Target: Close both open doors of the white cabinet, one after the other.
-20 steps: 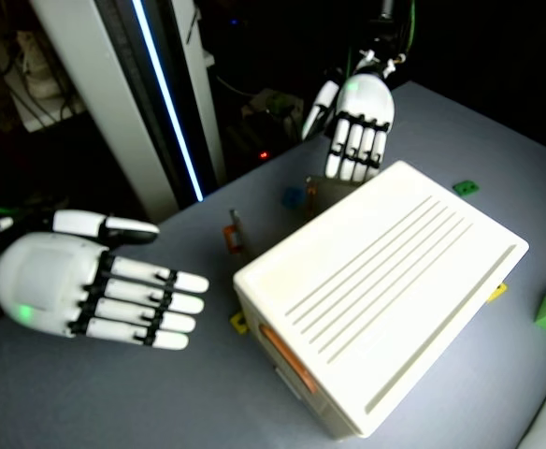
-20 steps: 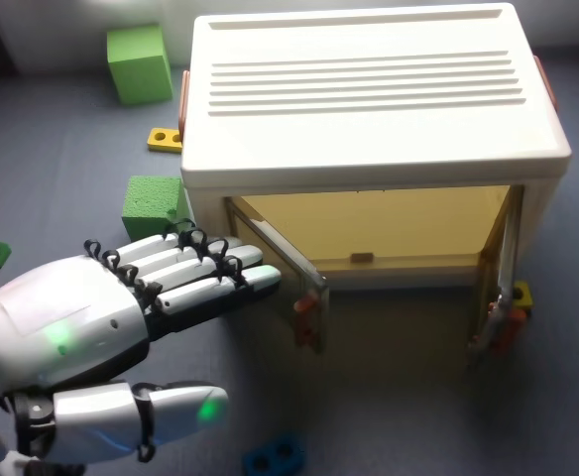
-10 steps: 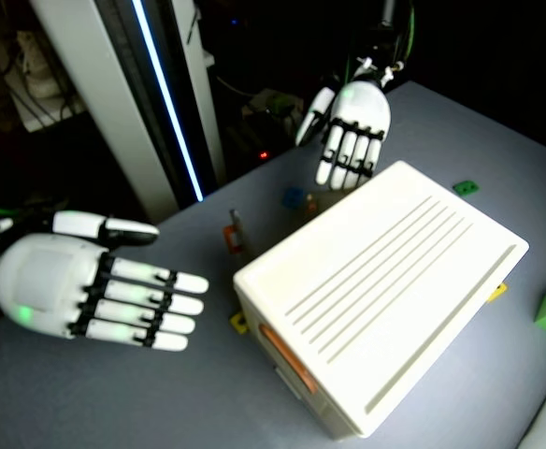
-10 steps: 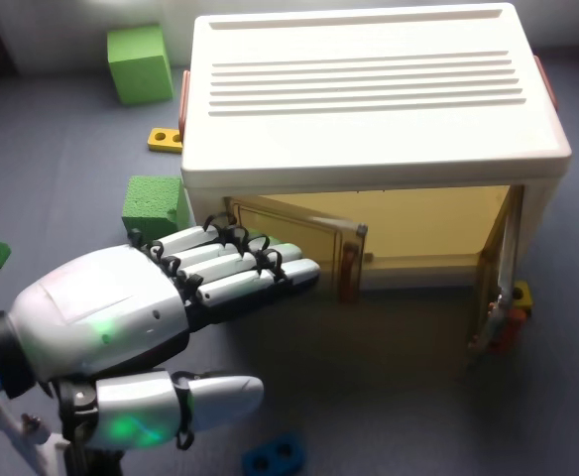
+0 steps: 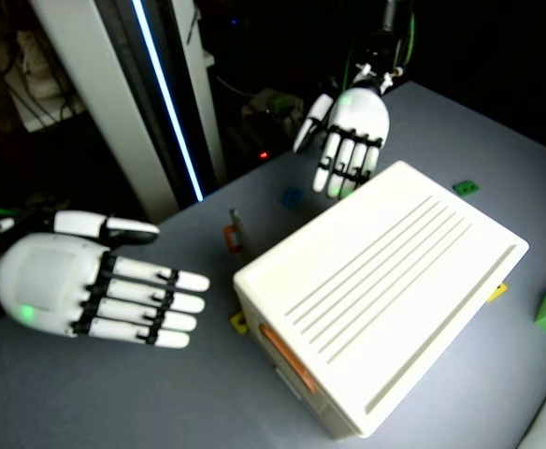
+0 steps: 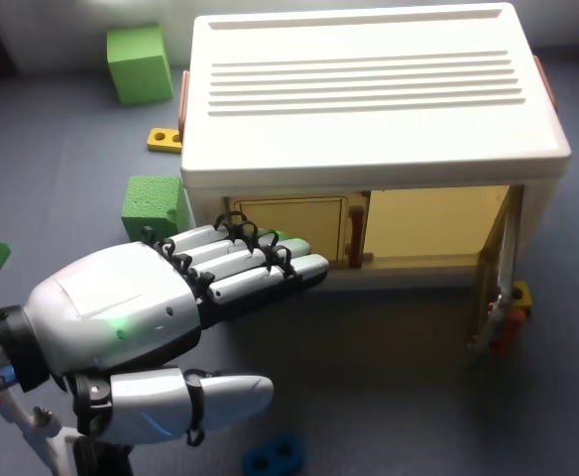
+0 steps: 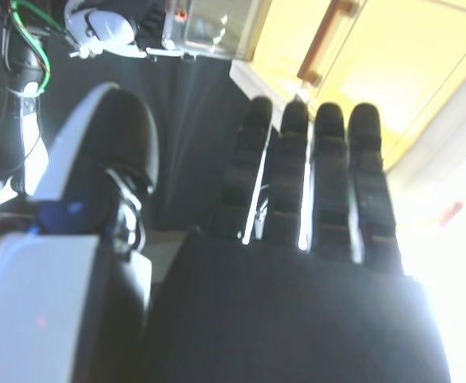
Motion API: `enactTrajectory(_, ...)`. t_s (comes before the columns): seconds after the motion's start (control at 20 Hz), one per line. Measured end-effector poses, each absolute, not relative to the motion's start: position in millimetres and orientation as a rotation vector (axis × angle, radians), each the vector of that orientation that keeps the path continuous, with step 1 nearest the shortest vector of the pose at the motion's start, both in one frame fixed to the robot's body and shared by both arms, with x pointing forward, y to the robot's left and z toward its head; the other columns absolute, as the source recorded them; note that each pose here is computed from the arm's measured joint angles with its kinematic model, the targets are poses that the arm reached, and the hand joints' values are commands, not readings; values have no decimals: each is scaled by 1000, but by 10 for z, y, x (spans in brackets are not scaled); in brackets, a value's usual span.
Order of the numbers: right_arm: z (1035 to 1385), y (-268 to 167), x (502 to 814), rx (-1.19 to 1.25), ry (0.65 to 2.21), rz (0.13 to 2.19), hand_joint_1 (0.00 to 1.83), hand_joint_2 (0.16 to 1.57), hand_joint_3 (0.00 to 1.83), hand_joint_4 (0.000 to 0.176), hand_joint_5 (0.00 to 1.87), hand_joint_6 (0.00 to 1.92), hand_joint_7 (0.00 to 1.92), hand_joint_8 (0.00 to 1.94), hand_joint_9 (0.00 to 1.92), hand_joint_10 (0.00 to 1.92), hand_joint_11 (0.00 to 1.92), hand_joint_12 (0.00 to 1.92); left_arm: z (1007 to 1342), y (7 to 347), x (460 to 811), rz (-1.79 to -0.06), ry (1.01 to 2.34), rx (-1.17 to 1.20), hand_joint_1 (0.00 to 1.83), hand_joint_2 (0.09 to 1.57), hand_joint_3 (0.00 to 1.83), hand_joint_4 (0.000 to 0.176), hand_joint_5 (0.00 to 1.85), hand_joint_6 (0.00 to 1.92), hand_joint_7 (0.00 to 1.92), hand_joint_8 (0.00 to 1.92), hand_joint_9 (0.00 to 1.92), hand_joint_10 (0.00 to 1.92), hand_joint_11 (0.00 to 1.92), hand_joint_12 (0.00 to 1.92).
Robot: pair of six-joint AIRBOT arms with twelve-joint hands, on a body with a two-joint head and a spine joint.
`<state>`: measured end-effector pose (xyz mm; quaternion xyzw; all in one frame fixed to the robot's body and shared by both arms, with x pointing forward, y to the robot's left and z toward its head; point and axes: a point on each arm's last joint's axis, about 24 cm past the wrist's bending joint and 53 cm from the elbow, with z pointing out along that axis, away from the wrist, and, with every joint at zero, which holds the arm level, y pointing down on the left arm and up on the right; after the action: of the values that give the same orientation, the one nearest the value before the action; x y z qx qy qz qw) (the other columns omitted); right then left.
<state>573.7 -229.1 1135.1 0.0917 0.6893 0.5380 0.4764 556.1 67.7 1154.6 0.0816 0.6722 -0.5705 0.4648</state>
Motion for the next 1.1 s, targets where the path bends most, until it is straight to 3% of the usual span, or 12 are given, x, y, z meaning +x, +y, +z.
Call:
enactTrajectory(0.05, 11341, -2273, 5723, 217, 1691, 1319, 18, 1437, 2, 2, 96, 0, 94, 4, 102, 4, 176, 9, 11549, 678, 5561, -1402, 1650, 200, 0, 1427, 3, 0, 57, 2, 55, 3, 91, 4, 0, 353)
enactTrajectory(0.15, 11321, -2234, 5688, 207, 1708, 1337, 68, 1465, 5, 21, 75, 1, 72, 2, 82, 2, 154, 1, 11537, 696, 5525, -1407, 1659, 185, 0, 1434, 3, 0, 74, 10, 80, 10, 104, 8, 0, 308)
enactTrajectory(0.25, 11293, -2206, 5659, 188, 1729, 1339, 2, 1437, 0, 7, 76, 3, 55, 0, 67, 0, 131, 0, 11490, 765, 5483, -1398, 1680, 174, 0, 1427, 0, 0, 86, 10, 85, 5, 81, 0, 0, 268)
enactTrajectory(0.4, 11312, -2154, 5636, 162, 1739, 1349, 0, 1468, 7, 1, 43, 0, 16, 0, 14, 0, 62, 0, 11402, 984, 5514, -1338, 1714, 102, 0, 1452, 1, 0, 155, 0, 126, 0, 131, 0, 0, 545)
enactTrajectory(0.45, 11347, -2115, 5630, 147, 1731, 1362, 0, 1466, 5, 14, 20, 0, 29, 6, 15, 2, 52, 0, 11368, 1090, 5535, -1304, 1722, 71, 0, 1459, 2, 0, 157, 1, 137, 2, 148, 4, 0, 622)
enactTrajectory(0.55, 11371, -2044, 5613, 114, 1734, 1377, 0, 1477, 7, 7, 1, 0, 6, 0, 0, 0, 42, 0, 11338, 1243, 5549, -1255, 1729, 27, 0, 1431, 0, 0, 102, 0, 110, 0, 146, 0, 0, 590)
enactTrajectory(0.85, 11371, -1862, 5571, 38, 1761, 1399, 0, 1484, 5, 23, 0, 0, 0, 0, 0, 0, 0, 0, 11448, 1677, 5603, -1154, 1661, -100, 0, 1440, 0, 0, 89, 0, 84, 3, 108, 6, 0, 455)
enactTrajectory(0.95, 11370, -1803, 5574, 15, 1770, 1400, 0, 1468, 0, 27, 0, 0, 0, 0, 0, 0, 0, 0, 11475, 1814, 5618, -1117, 1638, -139, 0, 1417, 0, 0, 116, 4, 130, 8, 159, 12, 0, 673)
enactTrajectory(1.0, 11370, -1782, 5565, 5, 1772, 1403, 0, 1470, 0, 22, 0, 0, 0, 0, 0, 0, 0, 0, 11503, 1850, 5614, -1113, 1624, -145, 0, 1412, 0, 0, 112, 1, 153, 9, 172, 11, 0, 602)
enactTrajectory(1.05, 11375, -1730, 5553, -9, 1772, 1414, 0, 1494, 9, 0, 0, 0, 0, 0, 0, 0, 0, 0, 11538, 1910, 5598, -1099, 1598, -158, 0, 1392, 0, 0, 67, 0, 100, 0, 121, 0, 0, 545)
enactTrajectory(1.1, 11353, -1694, 5544, -18, 1781, 1417, 0, 1494, 9, 0, 0, 0, 0, 0, 0, 0, 0, 0, 11552, 1946, 5584, -1094, 1585, -173, 0, 1392, 0, 0, 67, 0, 100, 0, 121, 0, 0, 545)
